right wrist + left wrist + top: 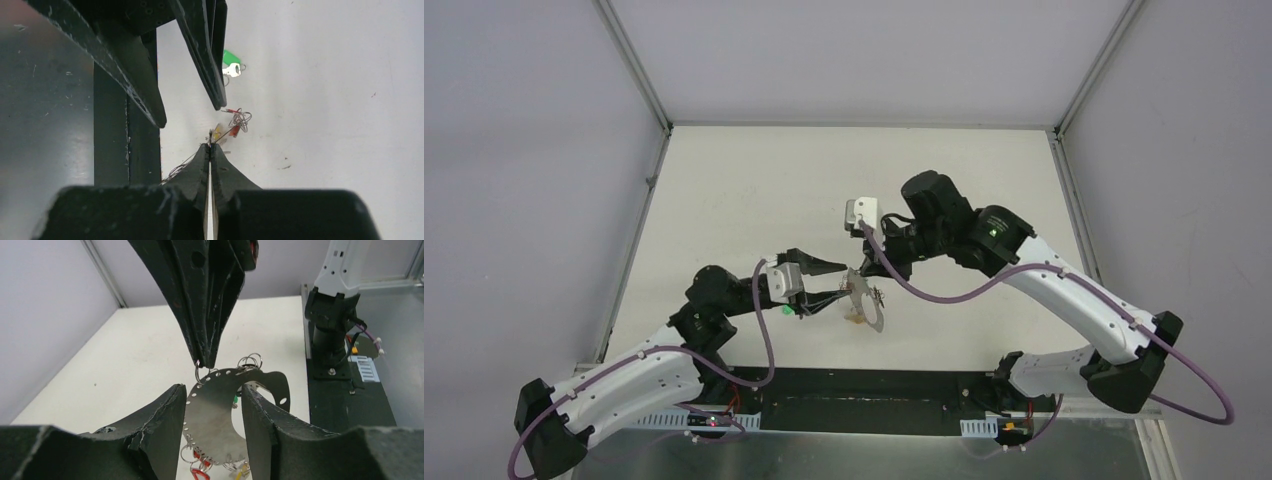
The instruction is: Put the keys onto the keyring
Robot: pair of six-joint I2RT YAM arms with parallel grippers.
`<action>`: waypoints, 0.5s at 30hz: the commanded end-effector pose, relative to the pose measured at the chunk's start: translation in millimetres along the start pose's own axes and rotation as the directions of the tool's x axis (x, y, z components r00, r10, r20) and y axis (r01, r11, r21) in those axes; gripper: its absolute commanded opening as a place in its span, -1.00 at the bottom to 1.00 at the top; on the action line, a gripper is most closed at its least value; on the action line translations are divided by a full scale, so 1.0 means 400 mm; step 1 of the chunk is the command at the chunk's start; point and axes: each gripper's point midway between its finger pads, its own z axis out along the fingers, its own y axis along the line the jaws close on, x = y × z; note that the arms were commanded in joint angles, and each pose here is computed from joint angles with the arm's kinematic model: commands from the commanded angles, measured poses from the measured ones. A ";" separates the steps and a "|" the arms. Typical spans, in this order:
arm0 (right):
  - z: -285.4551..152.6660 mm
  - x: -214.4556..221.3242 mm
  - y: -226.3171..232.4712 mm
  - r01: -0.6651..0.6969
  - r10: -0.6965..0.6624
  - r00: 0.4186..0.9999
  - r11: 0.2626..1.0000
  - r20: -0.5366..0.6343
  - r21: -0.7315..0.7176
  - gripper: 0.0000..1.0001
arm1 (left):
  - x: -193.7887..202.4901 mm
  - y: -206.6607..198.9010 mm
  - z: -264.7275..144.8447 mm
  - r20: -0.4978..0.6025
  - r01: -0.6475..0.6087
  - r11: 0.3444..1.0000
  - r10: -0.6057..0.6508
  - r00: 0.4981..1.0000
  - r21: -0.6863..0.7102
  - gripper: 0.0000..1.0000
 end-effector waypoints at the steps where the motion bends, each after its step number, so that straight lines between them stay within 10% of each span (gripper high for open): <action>1: -0.035 0.011 0.004 -0.006 0.006 0.990 1.000 -0.139 -0.001 -1.00 | 0.036 -0.012 0.019 -0.112 0.011 0.998 -0.004 0.994 0.058 -0.08; 15: 0.005 0.028 0.016 0.013 -0.016 0.945 1.000 -0.326 -0.011 -1.00 | 0.043 -0.016 0.072 -0.139 0.042 0.991 -0.024 0.990 0.128 -0.46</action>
